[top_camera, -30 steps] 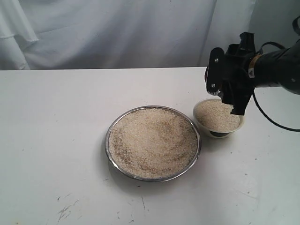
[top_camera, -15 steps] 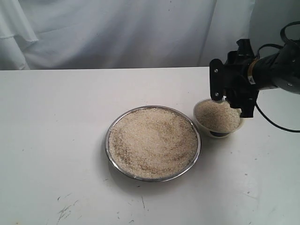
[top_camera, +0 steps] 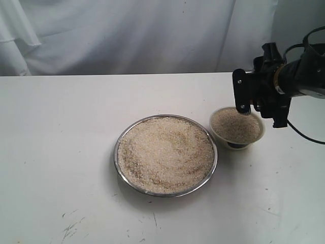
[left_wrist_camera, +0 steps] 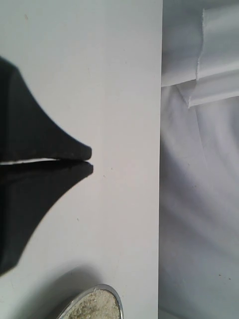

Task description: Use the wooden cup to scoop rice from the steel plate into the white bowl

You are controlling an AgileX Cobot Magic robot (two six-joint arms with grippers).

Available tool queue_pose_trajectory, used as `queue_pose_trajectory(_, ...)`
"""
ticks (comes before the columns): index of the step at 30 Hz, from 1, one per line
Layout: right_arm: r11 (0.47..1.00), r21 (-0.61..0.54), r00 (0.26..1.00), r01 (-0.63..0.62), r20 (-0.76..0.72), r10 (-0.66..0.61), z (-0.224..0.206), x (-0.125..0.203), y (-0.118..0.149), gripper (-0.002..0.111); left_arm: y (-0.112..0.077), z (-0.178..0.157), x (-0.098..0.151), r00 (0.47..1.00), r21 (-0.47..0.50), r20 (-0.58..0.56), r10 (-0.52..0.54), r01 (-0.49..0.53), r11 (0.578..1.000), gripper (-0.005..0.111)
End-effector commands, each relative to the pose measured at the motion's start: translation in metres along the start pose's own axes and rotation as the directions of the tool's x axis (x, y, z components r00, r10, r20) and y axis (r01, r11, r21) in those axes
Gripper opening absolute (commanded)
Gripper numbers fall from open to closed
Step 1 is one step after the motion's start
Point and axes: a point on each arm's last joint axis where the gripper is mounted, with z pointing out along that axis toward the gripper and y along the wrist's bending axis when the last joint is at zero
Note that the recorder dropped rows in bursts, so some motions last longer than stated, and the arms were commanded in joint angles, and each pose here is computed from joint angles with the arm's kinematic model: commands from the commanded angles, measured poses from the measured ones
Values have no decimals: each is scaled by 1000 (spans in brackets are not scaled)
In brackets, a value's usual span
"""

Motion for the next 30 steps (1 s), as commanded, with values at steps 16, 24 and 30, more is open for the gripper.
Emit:
queue_pose_trajectory(16, 995, 32, 989, 97, -113, -93, 11, 5, 0, 0, 0, 0, 1, 1000, 2, 7, -4, 4, 1000, 0)
queue_pose_trajectory(24, 982, 49, 978, 182, -117, -175, 9, -6, -2, 0, 0, 0, 1, 1000, 2, 7, -4, 4, 1000, 0)
queue_pose_trajectory(30, 974, 47, 968, 223, -132, -215, 7, -13, -2, 0, 0, 0, 1, 1000, 2, 7, -4, 4, 1000, 0)
